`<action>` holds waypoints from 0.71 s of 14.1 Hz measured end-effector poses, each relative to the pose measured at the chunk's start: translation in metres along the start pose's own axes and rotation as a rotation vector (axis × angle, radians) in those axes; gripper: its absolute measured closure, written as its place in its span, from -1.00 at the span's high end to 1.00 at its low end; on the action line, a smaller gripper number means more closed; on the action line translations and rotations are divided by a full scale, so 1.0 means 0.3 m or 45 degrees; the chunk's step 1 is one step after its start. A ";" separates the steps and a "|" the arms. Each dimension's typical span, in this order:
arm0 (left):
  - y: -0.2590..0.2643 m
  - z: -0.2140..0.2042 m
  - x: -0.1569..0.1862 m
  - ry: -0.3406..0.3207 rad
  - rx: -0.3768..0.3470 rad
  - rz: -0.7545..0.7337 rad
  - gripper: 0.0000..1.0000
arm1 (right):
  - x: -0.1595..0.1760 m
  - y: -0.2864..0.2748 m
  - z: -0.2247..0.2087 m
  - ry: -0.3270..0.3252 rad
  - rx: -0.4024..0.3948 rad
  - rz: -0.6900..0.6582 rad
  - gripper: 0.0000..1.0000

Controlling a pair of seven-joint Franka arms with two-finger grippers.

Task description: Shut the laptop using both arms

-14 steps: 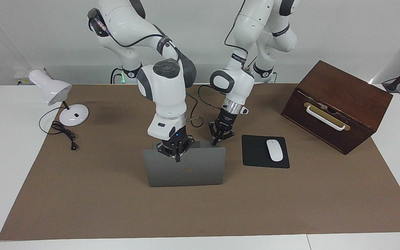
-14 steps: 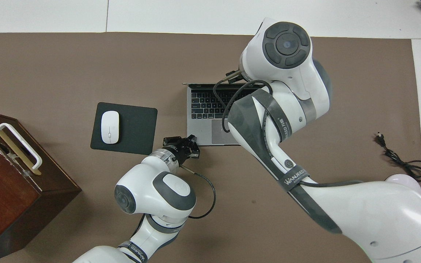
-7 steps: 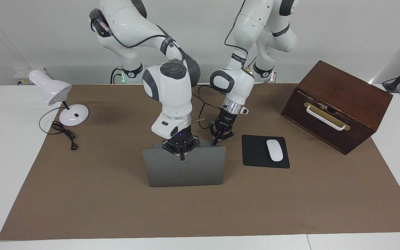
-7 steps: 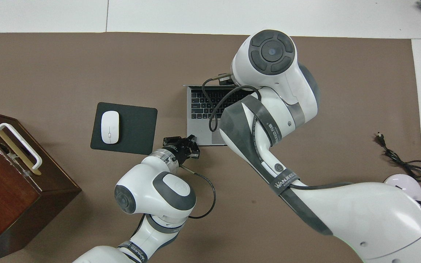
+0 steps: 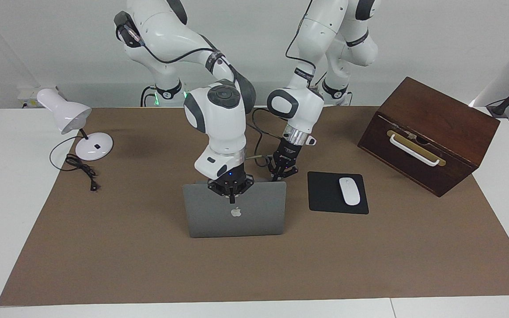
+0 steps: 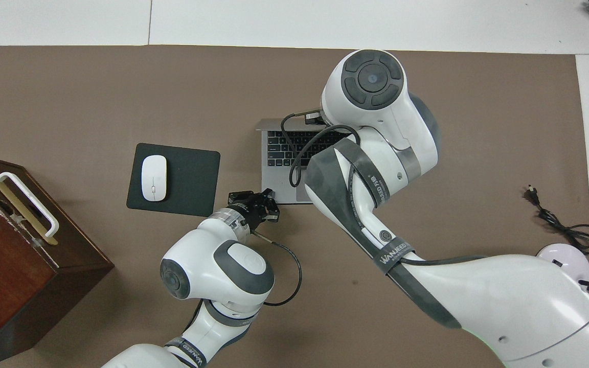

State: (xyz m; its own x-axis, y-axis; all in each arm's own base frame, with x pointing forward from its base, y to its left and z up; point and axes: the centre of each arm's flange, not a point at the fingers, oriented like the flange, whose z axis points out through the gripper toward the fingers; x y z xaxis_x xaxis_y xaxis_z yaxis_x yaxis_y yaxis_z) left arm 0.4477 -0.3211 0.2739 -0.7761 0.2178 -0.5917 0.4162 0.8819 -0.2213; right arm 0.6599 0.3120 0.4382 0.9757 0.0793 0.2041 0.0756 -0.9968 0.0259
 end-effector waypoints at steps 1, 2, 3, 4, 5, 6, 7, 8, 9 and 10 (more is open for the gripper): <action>0.000 0.000 0.000 0.000 0.000 0.000 -0.98 | -0.006 -0.001 0.004 -0.006 -0.003 0.006 -0.98; 0.000 0.000 0.000 0.000 0.000 0.000 -0.98 | -0.013 -0.003 0.009 -0.011 -0.005 0.012 -0.98; 0.000 0.000 0.000 0.000 0.000 0.000 -0.98 | -0.018 -0.005 0.014 -0.017 -0.007 0.012 -0.98; 0.000 0.000 0.000 0.000 0.000 0.000 -0.98 | -0.024 -0.007 0.020 -0.022 -0.009 0.014 -0.98; 0.000 0.000 0.000 0.000 0.000 0.000 -0.98 | -0.032 -0.009 0.026 -0.029 -0.012 0.023 -0.98; 0.000 0.000 0.000 0.000 0.000 0.000 -0.98 | -0.039 -0.010 0.029 -0.033 -0.015 0.032 -0.98; 0.000 0.000 0.000 0.000 0.000 0.000 -0.98 | -0.045 -0.012 0.031 -0.037 -0.018 0.041 -0.98; 0.000 0.000 0.000 0.000 0.000 0.000 -0.98 | -0.051 -0.014 0.034 -0.042 -0.020 0.051 -0.98; 0.000 0.000 0.000 0.000 0.000 0.000 -0.98 | -0.057 -0.015 0.038 -0.046 -0.023 0.063 -0.98; 0.000 0.000 0.000 0.000 0.000 0.000 -0.98 | -0.065 -0.017 0.042 -0.052 -0.026 0.069 -0.98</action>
State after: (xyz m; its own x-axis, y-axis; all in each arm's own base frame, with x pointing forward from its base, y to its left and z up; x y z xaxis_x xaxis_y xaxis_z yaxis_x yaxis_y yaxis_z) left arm 0.4477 -0.3211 0.2739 -0.7763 0.2175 -0.5917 0.4158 0.8821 -0.2213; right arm 0.6433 0.3153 0.4217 0.9858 0.0244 0.1659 0.0187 -0.9992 0.0363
